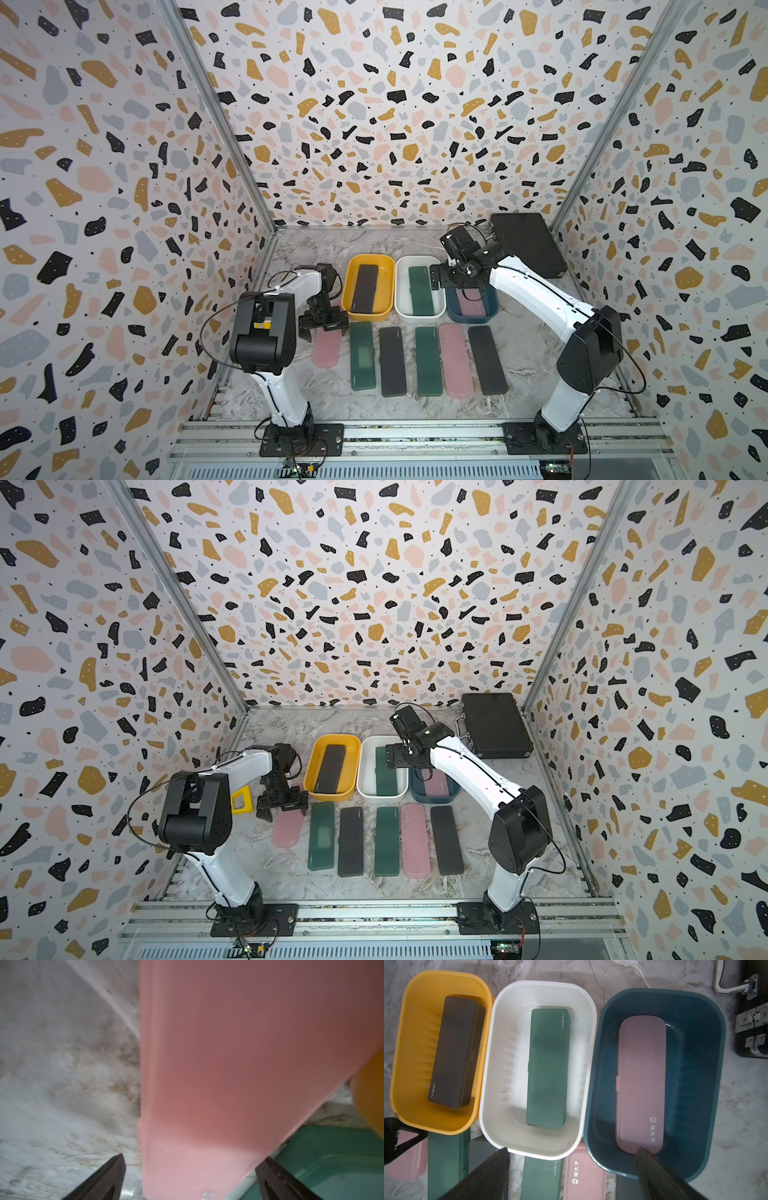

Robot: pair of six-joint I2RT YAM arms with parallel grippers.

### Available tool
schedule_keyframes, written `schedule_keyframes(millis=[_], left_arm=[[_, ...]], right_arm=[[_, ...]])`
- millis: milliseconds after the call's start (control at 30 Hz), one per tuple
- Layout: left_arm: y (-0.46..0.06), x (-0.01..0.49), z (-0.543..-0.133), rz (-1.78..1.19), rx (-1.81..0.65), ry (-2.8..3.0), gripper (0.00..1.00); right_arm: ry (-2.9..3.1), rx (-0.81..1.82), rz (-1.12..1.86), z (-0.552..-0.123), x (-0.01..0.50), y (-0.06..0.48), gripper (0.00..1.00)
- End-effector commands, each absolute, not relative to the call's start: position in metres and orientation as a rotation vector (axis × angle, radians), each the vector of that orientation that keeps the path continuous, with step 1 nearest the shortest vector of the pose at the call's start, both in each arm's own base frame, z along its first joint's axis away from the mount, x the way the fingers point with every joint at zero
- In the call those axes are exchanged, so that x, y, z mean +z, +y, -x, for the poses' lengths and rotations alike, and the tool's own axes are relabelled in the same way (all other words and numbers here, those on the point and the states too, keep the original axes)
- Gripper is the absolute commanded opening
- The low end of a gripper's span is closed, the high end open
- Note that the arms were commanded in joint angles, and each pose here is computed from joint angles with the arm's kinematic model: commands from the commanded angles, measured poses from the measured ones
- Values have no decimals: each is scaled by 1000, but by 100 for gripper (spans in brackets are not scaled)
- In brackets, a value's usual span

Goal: Place the pencil cases by color into the storage box
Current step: Pick up the pencil case from the center of the board.

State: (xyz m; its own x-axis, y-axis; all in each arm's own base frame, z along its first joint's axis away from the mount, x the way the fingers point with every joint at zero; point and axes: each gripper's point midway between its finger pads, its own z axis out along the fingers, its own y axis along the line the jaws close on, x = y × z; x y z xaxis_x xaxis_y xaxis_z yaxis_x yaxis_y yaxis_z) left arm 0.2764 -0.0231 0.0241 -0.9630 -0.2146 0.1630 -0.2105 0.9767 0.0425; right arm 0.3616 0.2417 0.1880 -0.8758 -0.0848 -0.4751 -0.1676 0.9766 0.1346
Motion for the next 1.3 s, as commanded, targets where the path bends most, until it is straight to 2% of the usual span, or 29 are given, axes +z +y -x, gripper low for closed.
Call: schedule_keyframes(millis=[0, 267, 433, 500, 700, 833, 1267], left_arm=[[-17, 18, -270, -335, -48, -2923, 100], [-13, 11, -267, -366, -32, -2893, 100], [-10, 9, -267, -390, -21, -2884, 96], [-9, 8, -267, -394, -14, -2884, 93], [-10, 8, -268, -400, -2, -2886, 74], [-9, 10, -269, -402, -7, -2895, 69], [-4, 50, -278, -451, -24, -3021, 66]], right_arm=[[2608, 262, 164, -359, 203, 238, 100], [2610, 270, 163, -360, 203, 239, 100], [2609, 273, 162, -361, 203, 238, 100], [2610, 275, 159, -361, 203, 238, 100], [2610, 284, 159, -362, 203, 239, 100], [2609, 281, 156, -362, 204, 238, 100], [2593, 292, 157, -360, 210, 236, 100]])
